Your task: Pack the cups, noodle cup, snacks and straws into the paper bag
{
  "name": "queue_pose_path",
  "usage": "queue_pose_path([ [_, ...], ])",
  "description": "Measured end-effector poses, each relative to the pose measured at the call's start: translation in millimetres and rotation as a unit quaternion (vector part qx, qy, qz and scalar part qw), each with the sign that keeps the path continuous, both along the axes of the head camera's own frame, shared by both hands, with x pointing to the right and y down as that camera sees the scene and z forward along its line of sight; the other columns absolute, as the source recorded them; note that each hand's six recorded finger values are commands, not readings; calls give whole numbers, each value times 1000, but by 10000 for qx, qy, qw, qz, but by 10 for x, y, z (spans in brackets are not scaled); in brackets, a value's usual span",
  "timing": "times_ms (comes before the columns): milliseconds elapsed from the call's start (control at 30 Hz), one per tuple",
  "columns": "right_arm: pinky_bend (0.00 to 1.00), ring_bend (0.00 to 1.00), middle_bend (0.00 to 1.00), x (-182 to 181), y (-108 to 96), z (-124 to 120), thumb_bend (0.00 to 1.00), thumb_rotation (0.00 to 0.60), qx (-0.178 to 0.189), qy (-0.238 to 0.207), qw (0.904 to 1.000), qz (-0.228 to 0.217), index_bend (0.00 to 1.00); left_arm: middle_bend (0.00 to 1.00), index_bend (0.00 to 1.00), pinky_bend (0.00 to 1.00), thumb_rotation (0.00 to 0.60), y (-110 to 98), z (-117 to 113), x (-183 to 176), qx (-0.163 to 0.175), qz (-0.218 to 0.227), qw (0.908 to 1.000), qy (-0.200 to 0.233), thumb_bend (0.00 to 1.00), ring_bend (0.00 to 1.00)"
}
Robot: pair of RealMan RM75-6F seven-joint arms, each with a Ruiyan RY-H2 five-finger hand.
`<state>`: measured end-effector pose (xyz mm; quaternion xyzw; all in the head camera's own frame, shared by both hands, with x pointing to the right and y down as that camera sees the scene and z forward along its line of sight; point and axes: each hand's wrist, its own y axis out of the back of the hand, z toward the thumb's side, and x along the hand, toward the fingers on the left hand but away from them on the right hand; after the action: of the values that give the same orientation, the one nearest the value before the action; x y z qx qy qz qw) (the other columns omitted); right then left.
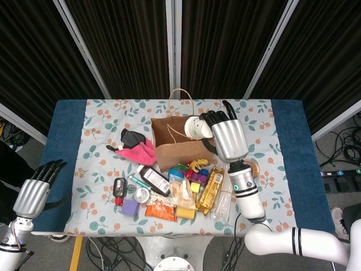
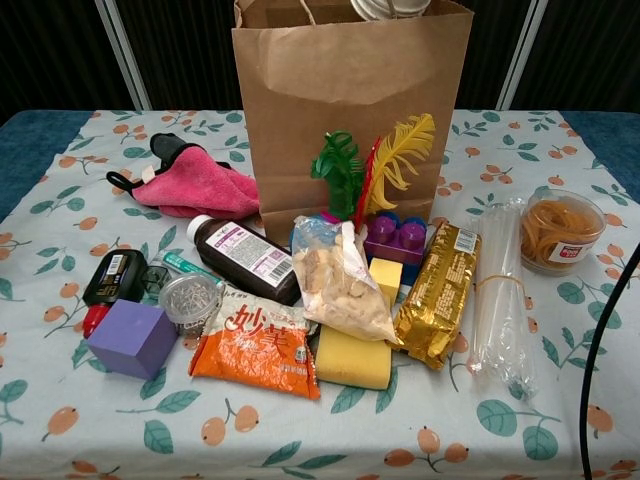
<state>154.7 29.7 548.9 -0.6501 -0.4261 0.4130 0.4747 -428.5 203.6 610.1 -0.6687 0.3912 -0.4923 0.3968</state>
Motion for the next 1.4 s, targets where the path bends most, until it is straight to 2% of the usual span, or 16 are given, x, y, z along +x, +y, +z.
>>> queue_pose_path([
  [67, 0, 22, 149, 22, 8, 38, 0, 600, -177, 39, 9998, 9, 170, 216, 177, 206, 600, -1, -3, 5, 6, 0, 10000, 10, 103, 149],
  [167, 0, 0, 86, 68, 8, 47, 0, 600, -387, 51, 9992, 52, 90, 216, 176, 206, 600, 2, -3, 8, 4, -1, 10000, 10, 104, 149],
  [300, 0, 0, 69, 111, -13, -24, 0, 600, -308, -82, 9994, 120, 68, 216, 177, 206, 600, 4, -10, 13, 9, 6, 10000, 14, 103, 149],
  [533, 0, 0, 88, 423, -35, -313, 0, 600, 168, -392, 9982, 425, 67, 216, 176, 206, 600, -9, -34, 54, 43, 60, 10000, 55, 104, 149],
  [600, 0, 0, 98, 567, -6, -327, 0, 600, 148, -309, 9981, 511, 67, 216, 177, 206, 600, -5, -38, 65, 38, 77, 9999, 64, 104, 149],
  [667, 0, 0, 99, 748, 57, -291, 0, 600, -29, -150, 9981, 602, 67, 216, 177, 206, 600, 6, -36, 73, 25, 84, 9999, 73, 103, 149],
  [800, 0, 0, 94, 1099, 223, -87, 0, 600, -723, 313, 9942, 739, 67, 216, 177, 207, 600, 17, -20, 97, 9, 97, 9999, 101, 103, 149],
  [933, 0, 0, 88, 1332, 516, 271, 0, 600, -1668, 799, 9808, 616, 67, 215, 177, 206, 600, 43, 7, 134, -35, 114, 9998, 170, 103, 149],
  [1033, 0, 0, 88, 1480, 678, 519, 0, 600, -2138, 1051, 9696, 559, 67, 216, 177, 206, 600, 83, 16, 152, -58, 161, 9997, 185, 103, 149],
  [1167, 0, 0, 87, 1645, 796, 799, 0, 600, -2395, 1313, 9602, 590, 67, 216, 176, 206, 600, 111, 12, 129, -66, 147, 9997, 168, 103, 149],
  [1400, 0, 0, 87, 1718, 951, 1199, 0, 600, -2650, 1510, 9501, 657, 67, 216, 176, 206, 600, 110, 5, 86, -59, 97, 9998, 168, 103, 149],
])
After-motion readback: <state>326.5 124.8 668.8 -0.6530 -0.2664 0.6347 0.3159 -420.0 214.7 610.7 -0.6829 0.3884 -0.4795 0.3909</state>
